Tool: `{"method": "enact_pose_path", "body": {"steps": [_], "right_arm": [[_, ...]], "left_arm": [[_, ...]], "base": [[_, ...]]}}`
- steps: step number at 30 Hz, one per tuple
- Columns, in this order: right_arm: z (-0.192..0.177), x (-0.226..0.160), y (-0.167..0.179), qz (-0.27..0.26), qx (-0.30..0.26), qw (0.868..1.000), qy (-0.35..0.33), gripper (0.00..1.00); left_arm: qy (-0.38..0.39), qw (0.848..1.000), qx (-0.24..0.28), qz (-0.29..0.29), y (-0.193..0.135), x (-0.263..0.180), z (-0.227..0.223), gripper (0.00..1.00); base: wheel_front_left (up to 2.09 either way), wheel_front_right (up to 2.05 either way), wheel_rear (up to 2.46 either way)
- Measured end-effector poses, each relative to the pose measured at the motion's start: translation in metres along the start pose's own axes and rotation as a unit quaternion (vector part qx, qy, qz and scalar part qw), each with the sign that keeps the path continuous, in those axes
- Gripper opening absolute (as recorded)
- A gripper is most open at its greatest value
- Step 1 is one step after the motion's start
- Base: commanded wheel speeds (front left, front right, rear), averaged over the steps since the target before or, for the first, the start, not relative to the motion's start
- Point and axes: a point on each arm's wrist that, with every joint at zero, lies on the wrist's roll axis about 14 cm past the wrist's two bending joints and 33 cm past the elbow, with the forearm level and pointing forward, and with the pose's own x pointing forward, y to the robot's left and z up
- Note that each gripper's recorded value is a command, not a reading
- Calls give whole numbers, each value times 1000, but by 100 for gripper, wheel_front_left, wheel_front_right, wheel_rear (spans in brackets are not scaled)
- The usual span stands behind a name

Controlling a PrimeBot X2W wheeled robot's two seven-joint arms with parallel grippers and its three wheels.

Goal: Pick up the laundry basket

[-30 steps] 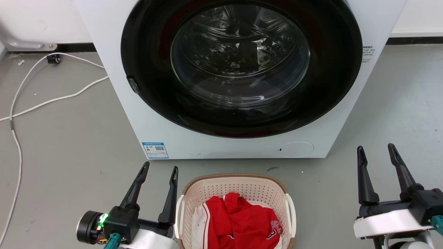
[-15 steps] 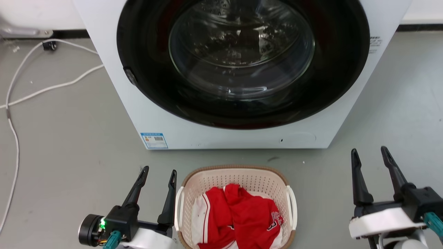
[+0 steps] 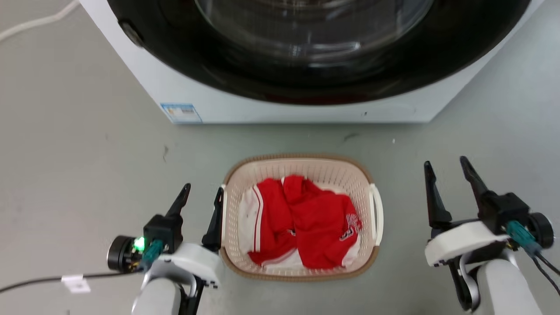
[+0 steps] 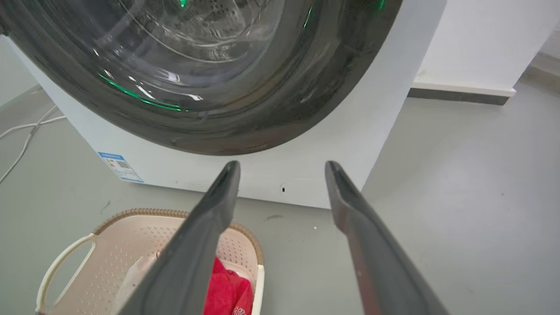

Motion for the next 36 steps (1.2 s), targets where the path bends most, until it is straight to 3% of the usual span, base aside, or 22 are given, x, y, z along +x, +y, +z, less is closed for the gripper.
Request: {"method": "enact_pose_path", "body": {"steps": [9, 20, 24, 36], "right_arm": [[-87, 37, 9, 21, -1, 992, 128, 100], [-182, 51, 25, 44, 21, 961, 273, 100], [-204, 52, 30, 46, 35, 951, 304, 100], [-257, 49, 38, 57, 38, 914, 399, 100]], "left_arm": [[111, 994, 3, -6, 16, 36, -75, 100], [244, 969, 19, -35, 26, 54, -162, 100], [292, 956, 25, -36, 33, 50, -188, 100], [336, 940, 34, -52, 37, 64, -217, 100]], "base": [[0, 0, 0], [0, 0, 0], [0, 0, 0], [0, 0, 0]]}}
